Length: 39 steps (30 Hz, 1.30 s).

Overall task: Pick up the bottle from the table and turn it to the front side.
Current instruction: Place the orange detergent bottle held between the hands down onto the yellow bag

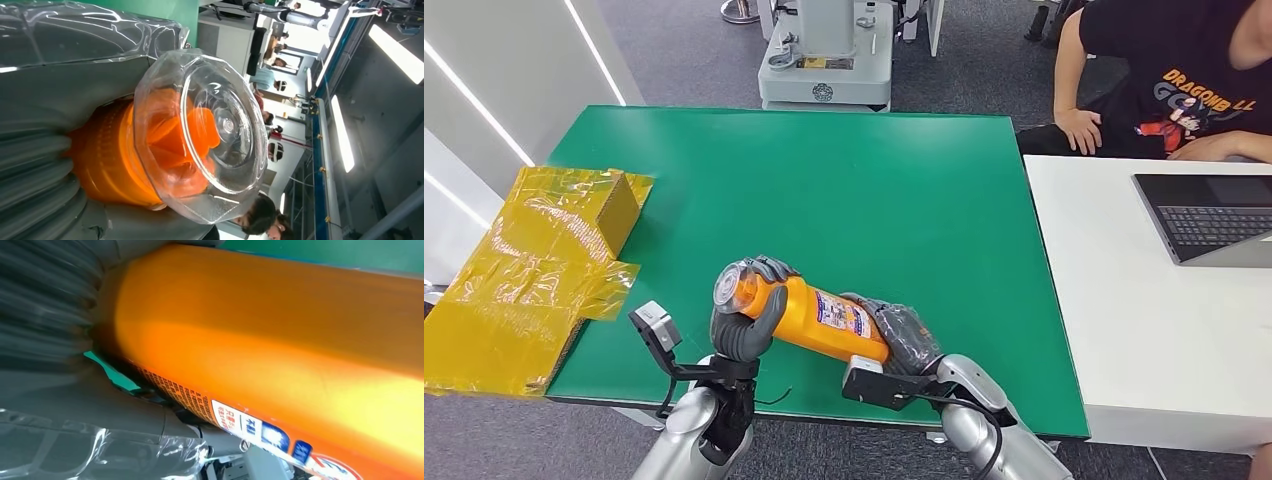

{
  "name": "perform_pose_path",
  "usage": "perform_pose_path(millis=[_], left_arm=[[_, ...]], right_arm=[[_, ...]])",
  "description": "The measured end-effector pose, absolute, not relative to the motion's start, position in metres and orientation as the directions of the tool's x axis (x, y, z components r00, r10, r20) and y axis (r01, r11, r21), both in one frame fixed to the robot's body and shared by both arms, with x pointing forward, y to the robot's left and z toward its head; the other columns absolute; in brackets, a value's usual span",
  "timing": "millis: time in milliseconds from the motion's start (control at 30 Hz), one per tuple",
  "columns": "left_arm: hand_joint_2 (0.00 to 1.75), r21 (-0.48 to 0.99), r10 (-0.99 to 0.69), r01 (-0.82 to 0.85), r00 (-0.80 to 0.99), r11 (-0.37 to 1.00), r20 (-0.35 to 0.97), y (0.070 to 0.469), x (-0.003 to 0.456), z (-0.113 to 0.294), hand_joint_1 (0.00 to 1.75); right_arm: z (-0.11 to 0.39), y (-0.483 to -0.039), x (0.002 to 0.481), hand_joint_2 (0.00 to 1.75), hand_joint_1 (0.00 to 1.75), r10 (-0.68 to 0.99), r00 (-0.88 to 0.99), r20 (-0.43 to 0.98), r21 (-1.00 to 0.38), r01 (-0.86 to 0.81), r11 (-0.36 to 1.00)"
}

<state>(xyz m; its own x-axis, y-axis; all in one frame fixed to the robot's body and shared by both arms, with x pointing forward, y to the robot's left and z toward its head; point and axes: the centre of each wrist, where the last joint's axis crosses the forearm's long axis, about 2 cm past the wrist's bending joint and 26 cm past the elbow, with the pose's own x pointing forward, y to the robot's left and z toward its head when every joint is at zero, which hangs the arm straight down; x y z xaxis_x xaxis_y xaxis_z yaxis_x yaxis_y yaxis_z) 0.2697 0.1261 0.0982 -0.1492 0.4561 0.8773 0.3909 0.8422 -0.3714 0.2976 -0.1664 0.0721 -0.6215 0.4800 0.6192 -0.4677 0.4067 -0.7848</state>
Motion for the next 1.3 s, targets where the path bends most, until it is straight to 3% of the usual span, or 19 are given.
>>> perform_pose_path(millis=[567,833,1067,1300], left_arm=[[1.75,-0.293,0.387,0.341,-0.252,0.893,0.887,0.146,0.286,0.108,1.75],[1.75,-0.042,0.152,0.239,-0.465,0.970,0.872,0.194,0.319,0.147,1.75],[1.75,0.074,0.020,0.157,-0.526,0.985,0.850,0.227,0.336,0.166,1.75],[1.75,0.495,-0.406,-0.003,-0.576,0.869,0.710,0.296,0.377,0.203,1.75]], right_arm=[[0.084,-0.159,0.283,1.75,0.00,0.430,-0.610,0.665,-0.679,-0.254,0.689],[0.097,-0.146,0.272,1.75,0.00,0.355,-0.634,0.687,-0.605,-0.228,0.763],[0.102,-0.140,0.266,1.75,0.00,0.303,-0.639,0.707,-0.549,-0.226,0.805],[0.105,-0.139,0.246,1.75,0.00,0.217,-0.626,0.749,-0.426,-0.205,0.881]])
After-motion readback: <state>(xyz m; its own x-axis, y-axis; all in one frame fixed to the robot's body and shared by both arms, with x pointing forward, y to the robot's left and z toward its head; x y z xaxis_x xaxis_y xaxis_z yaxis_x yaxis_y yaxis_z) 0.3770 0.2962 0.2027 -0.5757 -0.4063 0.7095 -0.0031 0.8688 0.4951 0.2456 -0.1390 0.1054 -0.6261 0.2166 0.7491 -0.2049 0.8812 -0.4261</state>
